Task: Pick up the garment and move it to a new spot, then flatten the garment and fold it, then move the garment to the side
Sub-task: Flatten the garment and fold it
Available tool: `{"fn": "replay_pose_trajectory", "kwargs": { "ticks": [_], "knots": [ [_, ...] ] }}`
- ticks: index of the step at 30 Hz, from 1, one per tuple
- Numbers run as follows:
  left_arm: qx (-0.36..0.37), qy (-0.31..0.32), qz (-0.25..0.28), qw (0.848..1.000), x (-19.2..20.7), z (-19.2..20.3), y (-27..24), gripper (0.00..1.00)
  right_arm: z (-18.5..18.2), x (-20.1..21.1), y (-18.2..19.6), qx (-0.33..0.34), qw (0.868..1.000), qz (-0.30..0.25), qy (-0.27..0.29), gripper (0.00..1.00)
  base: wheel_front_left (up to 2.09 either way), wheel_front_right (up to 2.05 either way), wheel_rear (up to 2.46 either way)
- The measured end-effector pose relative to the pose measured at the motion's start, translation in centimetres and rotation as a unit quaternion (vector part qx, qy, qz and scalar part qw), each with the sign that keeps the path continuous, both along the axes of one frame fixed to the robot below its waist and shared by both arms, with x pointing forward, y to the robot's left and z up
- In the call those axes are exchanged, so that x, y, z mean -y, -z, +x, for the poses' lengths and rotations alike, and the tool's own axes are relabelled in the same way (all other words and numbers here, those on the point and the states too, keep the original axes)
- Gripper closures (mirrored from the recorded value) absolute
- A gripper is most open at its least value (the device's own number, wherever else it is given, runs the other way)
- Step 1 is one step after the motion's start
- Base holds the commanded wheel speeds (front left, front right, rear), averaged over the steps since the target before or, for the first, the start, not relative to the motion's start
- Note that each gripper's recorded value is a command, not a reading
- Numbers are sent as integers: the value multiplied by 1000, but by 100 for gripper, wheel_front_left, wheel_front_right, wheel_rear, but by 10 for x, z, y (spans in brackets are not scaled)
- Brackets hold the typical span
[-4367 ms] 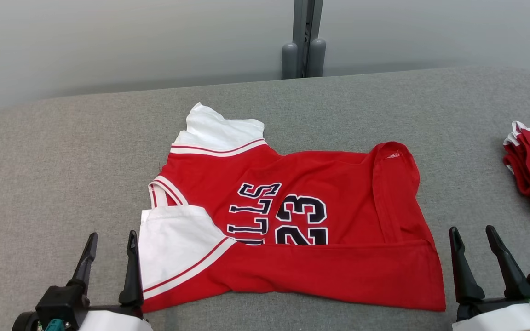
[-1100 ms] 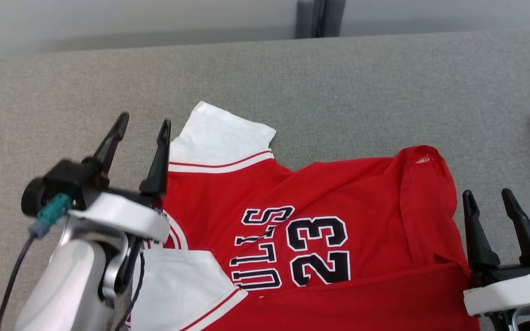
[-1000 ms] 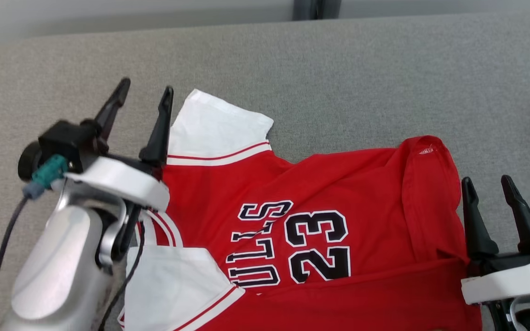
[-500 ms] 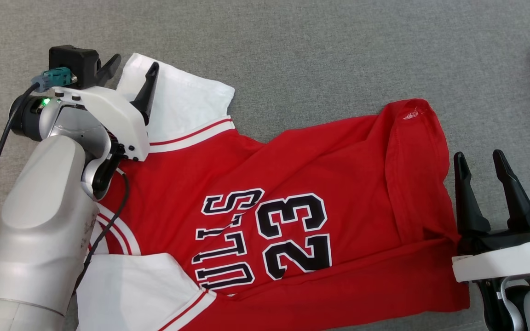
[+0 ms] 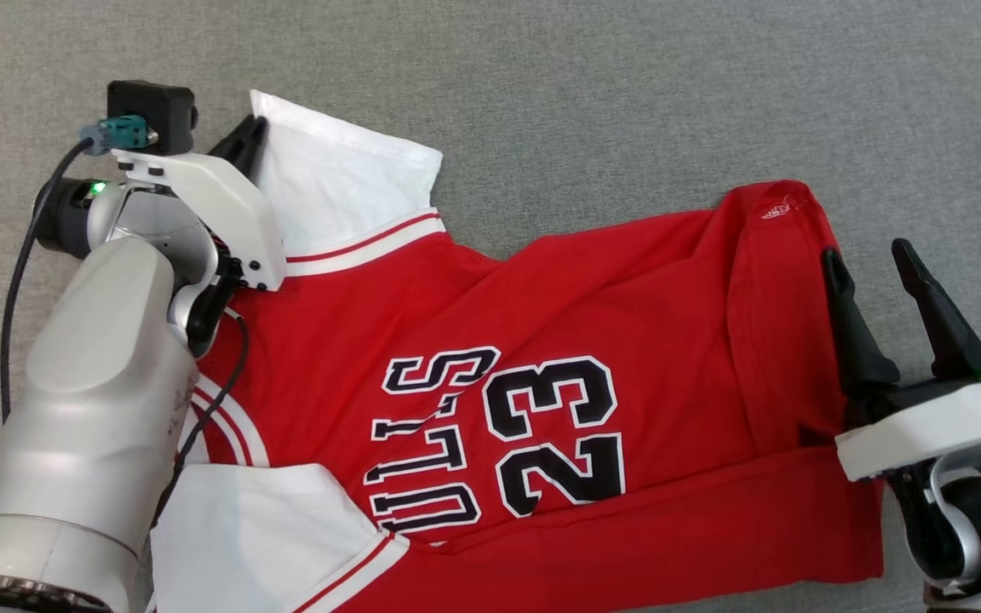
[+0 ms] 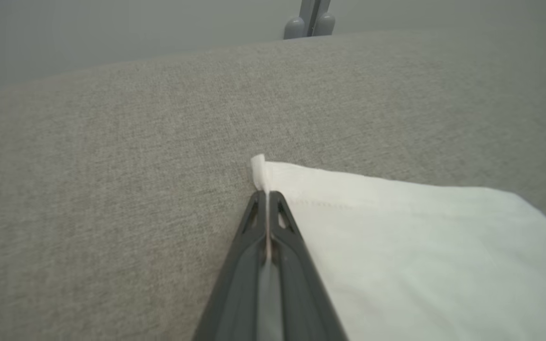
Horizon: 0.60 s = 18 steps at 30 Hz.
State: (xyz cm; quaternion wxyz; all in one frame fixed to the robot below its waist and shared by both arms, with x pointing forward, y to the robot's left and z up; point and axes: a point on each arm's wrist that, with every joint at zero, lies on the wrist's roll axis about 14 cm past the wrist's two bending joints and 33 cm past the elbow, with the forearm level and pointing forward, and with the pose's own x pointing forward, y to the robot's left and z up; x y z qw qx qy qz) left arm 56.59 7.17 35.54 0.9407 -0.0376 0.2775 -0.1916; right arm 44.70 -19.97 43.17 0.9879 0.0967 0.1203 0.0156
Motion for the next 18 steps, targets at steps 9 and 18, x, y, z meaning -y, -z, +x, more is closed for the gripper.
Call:
{"fn": "replay_pose_trajectory", "kwargs": {
  "ticks": [9,18],
  "knots": [
    [13,6,-11,1000,6,-12,-2,100,36,-29,5,-60,995,3,-75,0,0,0,0],
    [20,5,-17,1000,5,-16,-1,100,48,-33,34,-145,985,-6,-93,0,0,0,0]
  ]
}}
